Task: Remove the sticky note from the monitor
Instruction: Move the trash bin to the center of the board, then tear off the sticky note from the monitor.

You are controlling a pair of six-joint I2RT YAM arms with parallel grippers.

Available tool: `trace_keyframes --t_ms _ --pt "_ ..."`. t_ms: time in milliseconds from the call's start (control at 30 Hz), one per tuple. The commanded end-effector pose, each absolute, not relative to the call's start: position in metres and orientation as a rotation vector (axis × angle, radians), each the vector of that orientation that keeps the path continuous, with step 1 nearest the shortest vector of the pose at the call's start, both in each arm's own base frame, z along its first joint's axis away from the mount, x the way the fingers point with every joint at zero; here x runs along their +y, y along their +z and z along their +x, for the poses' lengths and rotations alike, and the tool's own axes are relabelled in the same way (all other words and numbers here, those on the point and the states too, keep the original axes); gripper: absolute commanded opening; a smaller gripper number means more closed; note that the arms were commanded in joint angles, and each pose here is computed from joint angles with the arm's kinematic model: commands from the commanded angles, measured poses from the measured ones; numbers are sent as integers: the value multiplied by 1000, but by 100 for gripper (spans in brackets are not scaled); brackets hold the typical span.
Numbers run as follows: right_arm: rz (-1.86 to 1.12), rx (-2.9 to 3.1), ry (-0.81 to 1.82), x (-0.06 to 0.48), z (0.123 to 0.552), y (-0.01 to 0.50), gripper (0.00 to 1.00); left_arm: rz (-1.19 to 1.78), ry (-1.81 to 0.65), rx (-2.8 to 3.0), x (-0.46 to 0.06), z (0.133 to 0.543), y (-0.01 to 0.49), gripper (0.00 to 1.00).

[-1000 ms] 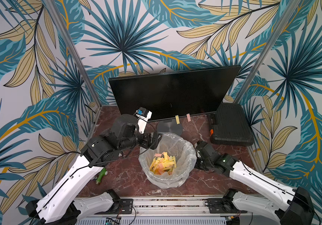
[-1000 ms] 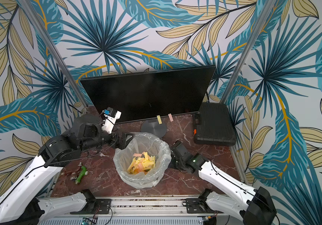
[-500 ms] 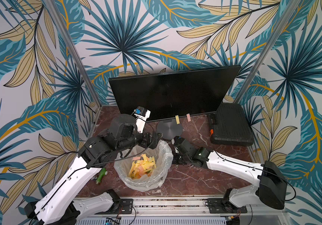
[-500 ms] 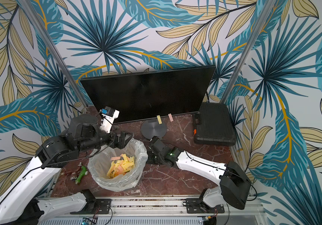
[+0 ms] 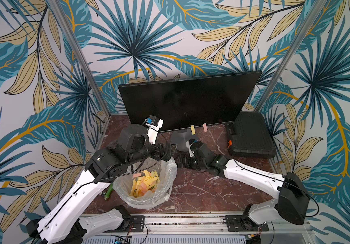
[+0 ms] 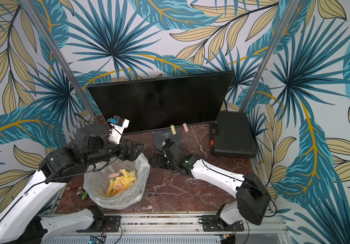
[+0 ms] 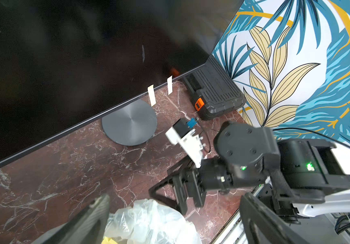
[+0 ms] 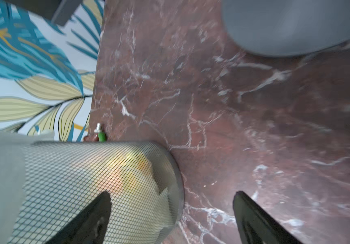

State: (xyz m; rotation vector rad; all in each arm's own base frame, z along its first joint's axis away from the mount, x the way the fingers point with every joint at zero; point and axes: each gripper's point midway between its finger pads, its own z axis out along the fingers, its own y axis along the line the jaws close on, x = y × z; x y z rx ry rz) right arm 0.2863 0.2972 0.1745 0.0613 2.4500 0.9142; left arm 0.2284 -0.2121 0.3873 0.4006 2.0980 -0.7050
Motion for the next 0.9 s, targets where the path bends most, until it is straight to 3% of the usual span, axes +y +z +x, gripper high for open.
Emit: trace_keyframes --t_ms 0,467,867 --pt "126 2388 902 257 300 185 94 401 -773 2056 -222 230 395 100" --pt "382 1902 1269 139 359 229 95 560 -977 1986 -308 223 389 100" --pt "241 1744 1433 139 392 217 94 615 -1013 1965 -339 222 378 100"
